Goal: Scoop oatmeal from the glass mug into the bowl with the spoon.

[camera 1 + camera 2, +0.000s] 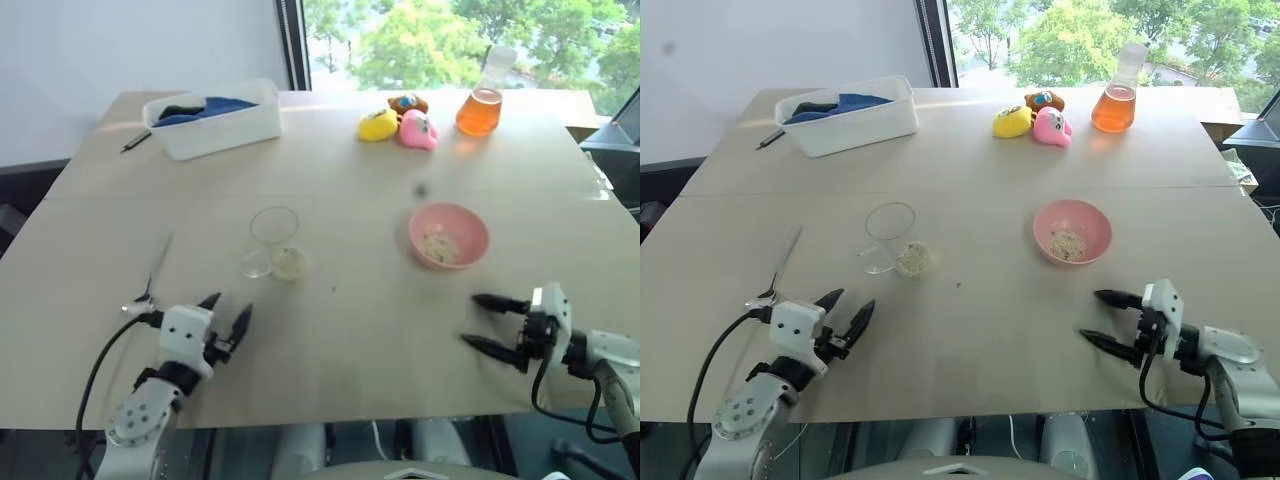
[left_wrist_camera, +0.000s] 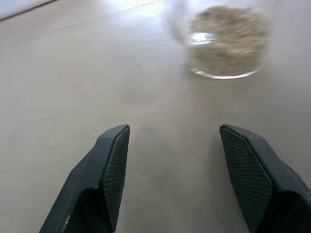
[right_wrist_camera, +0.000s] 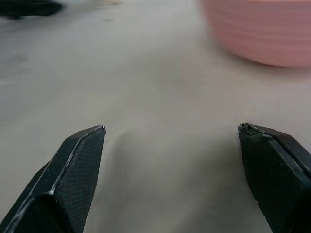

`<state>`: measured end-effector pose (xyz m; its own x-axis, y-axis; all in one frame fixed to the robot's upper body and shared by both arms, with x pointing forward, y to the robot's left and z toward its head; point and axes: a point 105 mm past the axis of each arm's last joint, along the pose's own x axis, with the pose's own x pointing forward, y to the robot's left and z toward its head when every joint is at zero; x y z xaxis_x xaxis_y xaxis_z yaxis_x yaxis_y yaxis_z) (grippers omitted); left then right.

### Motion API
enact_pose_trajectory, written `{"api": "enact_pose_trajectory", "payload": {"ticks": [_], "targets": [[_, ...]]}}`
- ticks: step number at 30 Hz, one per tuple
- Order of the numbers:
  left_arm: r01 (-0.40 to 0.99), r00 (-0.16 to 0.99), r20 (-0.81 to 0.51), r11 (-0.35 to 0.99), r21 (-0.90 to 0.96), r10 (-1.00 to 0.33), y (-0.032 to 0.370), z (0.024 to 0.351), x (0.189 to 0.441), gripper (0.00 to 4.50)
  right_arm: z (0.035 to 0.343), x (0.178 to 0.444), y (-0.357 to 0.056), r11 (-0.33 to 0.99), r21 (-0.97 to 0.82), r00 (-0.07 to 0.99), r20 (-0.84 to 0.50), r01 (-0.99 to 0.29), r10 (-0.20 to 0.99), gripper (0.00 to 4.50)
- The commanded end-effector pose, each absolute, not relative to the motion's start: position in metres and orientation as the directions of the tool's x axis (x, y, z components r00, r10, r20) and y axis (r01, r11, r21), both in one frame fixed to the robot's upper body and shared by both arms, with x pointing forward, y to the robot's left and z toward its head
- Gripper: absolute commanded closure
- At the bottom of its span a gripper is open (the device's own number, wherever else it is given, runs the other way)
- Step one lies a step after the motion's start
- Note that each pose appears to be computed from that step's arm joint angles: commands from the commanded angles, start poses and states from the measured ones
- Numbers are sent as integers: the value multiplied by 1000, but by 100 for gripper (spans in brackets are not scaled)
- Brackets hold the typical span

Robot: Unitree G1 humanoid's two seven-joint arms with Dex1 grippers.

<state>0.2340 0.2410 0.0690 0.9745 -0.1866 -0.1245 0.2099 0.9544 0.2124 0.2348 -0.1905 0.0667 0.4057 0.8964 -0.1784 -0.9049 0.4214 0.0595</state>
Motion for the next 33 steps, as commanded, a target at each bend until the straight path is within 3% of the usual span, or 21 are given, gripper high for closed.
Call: {"api": "enact_pose_trajectory", "payload": {"ticks": [1, 7, 16, 22, 30, 33], "targets": [[172, 982, -114, 953, 251, -147, 257, 85, 245, 146, 103, 224, -149, 245, -32, 247, -112, -969, 962, 10], [84, 992, -112, 951, 299, -53, 298, 106, 260, 146, 148, 219, -113, 135, -143, 143, -45, -981, 989, 10], [-57, 981, -157, 939, 339, 117, 356, 129, 274, 146, 171, 221, -98, 123, -173, 125, 0, -977, 992, 10], [-55, 946, -289, 948, 312, 150, 367, 119, 270, 146, 168, 219, -101, 141, -166, 145, -9, -976, 989, 10], [-11, 881, -463, 983, 184, 96, 358, 81, 255, 146, 170, 221, -102, 159, -167, 161, 3, -973, 987, 10], [-29, 860, -503, 993, 116, 83, 356, 71, 254, 226, 170, 221, -102, 157, -166, 158, 7, -973, 987, 10]]}}
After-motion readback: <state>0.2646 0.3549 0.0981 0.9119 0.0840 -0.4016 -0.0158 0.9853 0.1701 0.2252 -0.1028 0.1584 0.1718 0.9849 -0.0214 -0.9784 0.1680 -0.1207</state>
